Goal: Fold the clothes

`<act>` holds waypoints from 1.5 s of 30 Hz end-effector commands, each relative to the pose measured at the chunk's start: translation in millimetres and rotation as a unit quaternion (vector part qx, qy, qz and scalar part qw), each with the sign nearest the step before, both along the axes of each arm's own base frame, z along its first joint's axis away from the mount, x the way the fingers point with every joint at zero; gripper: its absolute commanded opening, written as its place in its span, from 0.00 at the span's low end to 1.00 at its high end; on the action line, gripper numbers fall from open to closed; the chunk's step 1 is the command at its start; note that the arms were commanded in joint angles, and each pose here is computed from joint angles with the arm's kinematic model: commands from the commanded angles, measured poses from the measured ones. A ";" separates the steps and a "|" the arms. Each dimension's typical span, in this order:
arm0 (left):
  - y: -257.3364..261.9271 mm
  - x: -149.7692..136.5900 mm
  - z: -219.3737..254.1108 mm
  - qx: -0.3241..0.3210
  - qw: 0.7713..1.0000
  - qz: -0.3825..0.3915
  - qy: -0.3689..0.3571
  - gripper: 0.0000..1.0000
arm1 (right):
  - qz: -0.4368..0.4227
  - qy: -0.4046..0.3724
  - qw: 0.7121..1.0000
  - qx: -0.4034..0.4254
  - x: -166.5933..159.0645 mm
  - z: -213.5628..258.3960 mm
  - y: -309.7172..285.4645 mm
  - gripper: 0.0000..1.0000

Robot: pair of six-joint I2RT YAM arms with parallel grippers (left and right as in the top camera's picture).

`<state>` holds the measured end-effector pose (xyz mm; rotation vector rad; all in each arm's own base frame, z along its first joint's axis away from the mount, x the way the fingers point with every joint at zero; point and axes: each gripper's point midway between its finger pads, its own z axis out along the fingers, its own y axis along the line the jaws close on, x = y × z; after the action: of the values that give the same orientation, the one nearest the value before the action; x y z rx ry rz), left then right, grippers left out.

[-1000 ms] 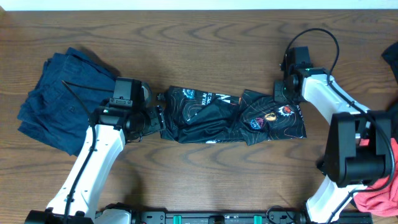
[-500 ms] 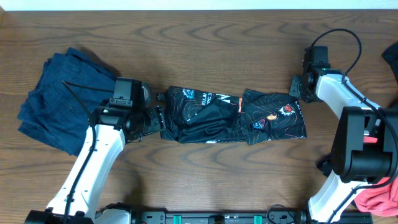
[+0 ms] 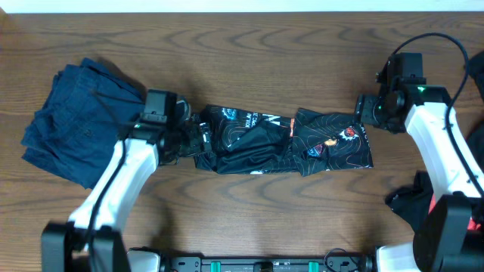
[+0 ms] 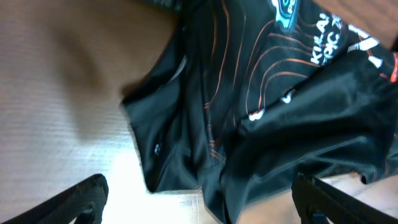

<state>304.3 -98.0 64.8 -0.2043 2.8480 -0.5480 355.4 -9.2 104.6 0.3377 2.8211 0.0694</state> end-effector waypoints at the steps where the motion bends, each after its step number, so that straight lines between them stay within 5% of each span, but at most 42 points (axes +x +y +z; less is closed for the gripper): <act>1: -6.5 3.2 -21.7 -0.007 0.999 -0.051 0.003 0.96 | 0.004 0.014 1.000 0.021 -6.9 -1.3 6.2 0.76; 10: -21.6 31.0 -65.7 -0.032 0.997 -0.071 -0.010 0.96 | 0.004 0.037 0.999 0.022 -17.1 -4.6 7.1 0.77; 13: -41.2 20.2 -68.5 -0.074 0.993 -0.093 0.010 0.82 | 0.004 0.040 0.999 0.022 -18.7 -4.9 7.1 0.77; 16: -55.9 8.5 -67.2 -0.091 0.989 -0.113 0.026 0.53 | 0.004 0.040 0.999 0.022 -18.6 -4.9 7.1 0.77; 23: -66.7 3.7 -62.7 -0.102 0.986 -0.128 0.027 0.06 | 0.004 0.040 0.999 0.022 -18.8 -4.9 7.1 0.77; 29: -46.8 27.6 -33.4 -0.095 0.990 -0.099 -0.020 0.06 | 0.004 0.040 0.999 0.021 -18.7 -4.9 6.8 0.76; 38: 47.2 29.8 2.6 0.031 0.998 0.018 -0.046 0.06 | 0.004 0.038 0.999 0.021 -17.5 -4.7 6.7 0.75; 45: 23.4 22.7 40.3 0.001 0.997 -0.010 -0.078 0.06 | 0.004 0.038 0.999 0.021 -17.9 -4.7 6.8 0.74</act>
<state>320.0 -57.4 80.5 -0.2102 2.7633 -0.5002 336.9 -2.8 99.5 0.3427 2.9017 0.1098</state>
